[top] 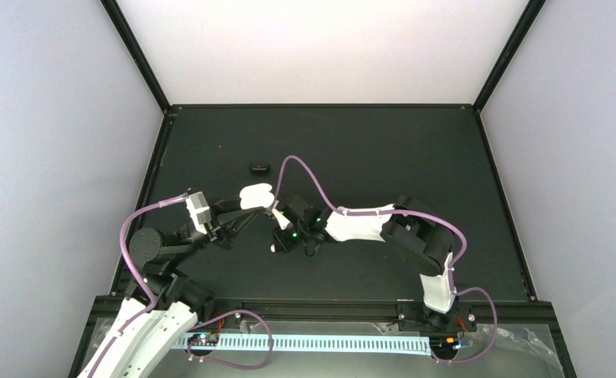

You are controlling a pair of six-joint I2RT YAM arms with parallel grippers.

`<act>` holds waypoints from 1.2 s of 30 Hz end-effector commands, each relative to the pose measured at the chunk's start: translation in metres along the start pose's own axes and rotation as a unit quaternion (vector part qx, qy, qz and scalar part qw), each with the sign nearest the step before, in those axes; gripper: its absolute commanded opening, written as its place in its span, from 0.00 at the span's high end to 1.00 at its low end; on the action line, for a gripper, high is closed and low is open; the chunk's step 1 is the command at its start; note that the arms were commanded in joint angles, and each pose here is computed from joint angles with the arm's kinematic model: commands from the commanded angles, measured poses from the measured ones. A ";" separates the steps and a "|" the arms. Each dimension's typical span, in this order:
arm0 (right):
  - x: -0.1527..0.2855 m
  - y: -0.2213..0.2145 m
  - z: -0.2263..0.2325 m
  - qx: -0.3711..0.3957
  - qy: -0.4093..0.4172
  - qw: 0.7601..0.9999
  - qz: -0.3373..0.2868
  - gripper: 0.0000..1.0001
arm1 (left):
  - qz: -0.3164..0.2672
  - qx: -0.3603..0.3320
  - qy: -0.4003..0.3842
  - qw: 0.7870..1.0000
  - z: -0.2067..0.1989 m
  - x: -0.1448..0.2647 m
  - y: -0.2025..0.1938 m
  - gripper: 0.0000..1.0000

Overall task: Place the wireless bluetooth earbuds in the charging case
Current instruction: Pick up the earbud from the center of the board.

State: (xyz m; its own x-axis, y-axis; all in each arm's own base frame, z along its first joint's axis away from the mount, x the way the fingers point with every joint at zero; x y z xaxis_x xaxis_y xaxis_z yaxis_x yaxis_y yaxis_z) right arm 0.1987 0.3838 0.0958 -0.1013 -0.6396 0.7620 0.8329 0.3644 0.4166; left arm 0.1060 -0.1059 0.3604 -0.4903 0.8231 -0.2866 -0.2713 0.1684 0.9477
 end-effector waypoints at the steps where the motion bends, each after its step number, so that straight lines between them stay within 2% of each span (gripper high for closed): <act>1: -0.006 0.002 -0.003 -0.008 -0.018 1.000 -0.003 0.77 | -0.008 -0.008 -0.001 1.000 0.000 -0.001 0.006 0.98; 6: -0.007 0.001 -0.002 -0.010 -0.018 1.000 -0.001 0.79 | -0.008 -0.008 -0.001 1.000 0.000 -0.001 0.005 0.99; 19: 0.000 0.002 0.003 -0.022 -0.003 1.000 -0.003 0.95 | -0.008 -0.008 0.000 1.000 0.000 -0.001 0.005 0.98; 25: 0.009 0.006 0.010 -0.027 0.008 1.000 -0.012 0.99 | -0.009 -0.007 -0.001 1.000 0.000 -0.001 0.005 0.98; 29: 0.021 0.007 0.013 -0.028 0.011 0.999 -0.023 0.99 | -0.007 -0.006 0.000 1.000 0.000 -0.001 0.004 0.98; 36: 0.067 -0.005 0.009 -0.040 -0.005 0.998 -0.058 0.99 | -0.008 -0.007 0.000 1.000 0.000 -0.001 0.005 0.98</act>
State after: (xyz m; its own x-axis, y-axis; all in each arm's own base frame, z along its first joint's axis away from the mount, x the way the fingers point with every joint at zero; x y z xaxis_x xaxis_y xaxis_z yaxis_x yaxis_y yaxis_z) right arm 0.1892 0.3642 0.1291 -0.1418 -0.6655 0.7328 0.8593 0.2848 0.4249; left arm 0.1061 -0.1059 0.3603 -0.4906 0.8229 -0.2867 -0.2710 0.1686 0.9477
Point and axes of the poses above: each gripper's point midway between its finger pads, its own x axis back along the fingers, its own z axis along the line the jaws close on, y = z × x, the point moved 8 cm from there along x, back along the fingers, and after that the axes turned 13 degrees about -x, right-handed, at the moved point
